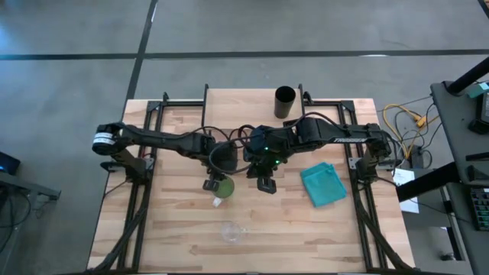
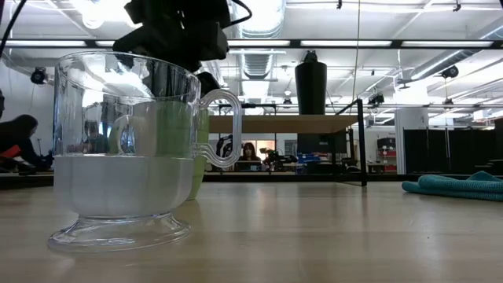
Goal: Stack small to large cups/mugs on shelf
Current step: Put the green mug on the shelf
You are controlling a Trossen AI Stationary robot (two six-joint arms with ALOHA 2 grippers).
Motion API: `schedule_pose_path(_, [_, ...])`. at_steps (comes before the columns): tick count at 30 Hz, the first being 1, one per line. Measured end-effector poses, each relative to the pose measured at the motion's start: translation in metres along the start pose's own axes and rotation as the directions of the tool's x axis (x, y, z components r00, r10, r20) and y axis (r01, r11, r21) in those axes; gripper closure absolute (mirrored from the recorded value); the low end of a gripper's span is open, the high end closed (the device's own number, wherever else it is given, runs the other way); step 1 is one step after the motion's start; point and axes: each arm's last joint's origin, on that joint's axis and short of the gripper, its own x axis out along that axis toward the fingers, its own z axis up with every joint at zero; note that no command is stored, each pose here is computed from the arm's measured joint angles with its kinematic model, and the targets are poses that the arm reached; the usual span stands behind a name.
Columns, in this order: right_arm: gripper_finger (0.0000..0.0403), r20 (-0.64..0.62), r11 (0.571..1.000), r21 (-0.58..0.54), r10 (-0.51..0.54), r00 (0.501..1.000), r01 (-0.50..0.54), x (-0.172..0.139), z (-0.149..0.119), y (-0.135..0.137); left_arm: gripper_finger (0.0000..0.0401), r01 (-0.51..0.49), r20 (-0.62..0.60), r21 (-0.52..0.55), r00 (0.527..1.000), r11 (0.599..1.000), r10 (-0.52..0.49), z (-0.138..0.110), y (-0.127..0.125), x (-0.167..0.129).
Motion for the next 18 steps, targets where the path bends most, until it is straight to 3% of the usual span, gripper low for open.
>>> schedule_pose_path(8, [0.0355, 0.000, 1.000, 0.000, 0.000, 1.000, 0.000, 0.000, 0.000, 0.000, 0.0327, 0.009, -0.027, -0.010, 1.000, 1.000, -0.010, 0.000, 0.002, 0.010])
schedule_pose_path(14, [0.0355, 0.000, 1.000, 0.000, 0.000, 1.000, 0.000, 0.000, 0.000, 0.000, 0.0390, 0.007, -0.028, -0.015, 1.000, 1.000, -0.007, 0.001, 0.002, 0.011])
schedule_pose_path(18, [0.0355, 0.000, 1.000, 0.001, 0.000, 1.000, 0.000, 0.000, 0.000, 0.000, 0.0392, -0.036, -0.009, -0.044, 0.999, 0.998, 0.035, 0.008, 0.004, 0.006])
